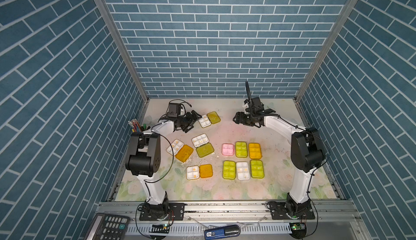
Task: Close pillboxes
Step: Close the lid on the pillbox.
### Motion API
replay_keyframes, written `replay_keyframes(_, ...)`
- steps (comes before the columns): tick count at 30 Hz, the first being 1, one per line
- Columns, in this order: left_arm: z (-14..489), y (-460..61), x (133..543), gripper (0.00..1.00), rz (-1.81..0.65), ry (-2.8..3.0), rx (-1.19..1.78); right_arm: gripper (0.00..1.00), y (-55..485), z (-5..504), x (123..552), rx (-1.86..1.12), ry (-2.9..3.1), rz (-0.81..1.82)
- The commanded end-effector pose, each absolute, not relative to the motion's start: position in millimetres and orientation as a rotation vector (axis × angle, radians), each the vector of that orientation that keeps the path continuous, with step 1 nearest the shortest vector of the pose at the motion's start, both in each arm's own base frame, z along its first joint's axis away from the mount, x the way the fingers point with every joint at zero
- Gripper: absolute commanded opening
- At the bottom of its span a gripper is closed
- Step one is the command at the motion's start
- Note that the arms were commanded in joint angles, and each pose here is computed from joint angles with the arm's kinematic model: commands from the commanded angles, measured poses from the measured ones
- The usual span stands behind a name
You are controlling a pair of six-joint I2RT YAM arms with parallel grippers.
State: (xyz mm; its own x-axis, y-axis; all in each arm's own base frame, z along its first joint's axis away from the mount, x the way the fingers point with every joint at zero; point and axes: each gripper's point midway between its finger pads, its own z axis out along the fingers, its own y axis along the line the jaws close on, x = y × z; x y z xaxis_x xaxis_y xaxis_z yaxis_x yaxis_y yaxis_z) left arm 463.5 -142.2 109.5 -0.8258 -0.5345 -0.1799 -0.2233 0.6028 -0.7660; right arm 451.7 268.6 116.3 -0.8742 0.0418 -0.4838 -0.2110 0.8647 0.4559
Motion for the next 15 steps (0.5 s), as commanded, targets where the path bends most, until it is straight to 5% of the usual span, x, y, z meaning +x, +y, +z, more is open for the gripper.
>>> replay_keyframes(1, 101.5, -141.7, 470.0, 0.92, -1.103, 2.460, -0.597, 0.73, 291.7, 111.8, 463.5, -0.136, 2.540, 0.820)
replay_keyframes(15, 58.7, -132.5, 497.7, 0.92, -0.975, 2.547, -0.672, 0.70, 349.9, 54.6, 504.3, -0.192, 2.592, 1.085)
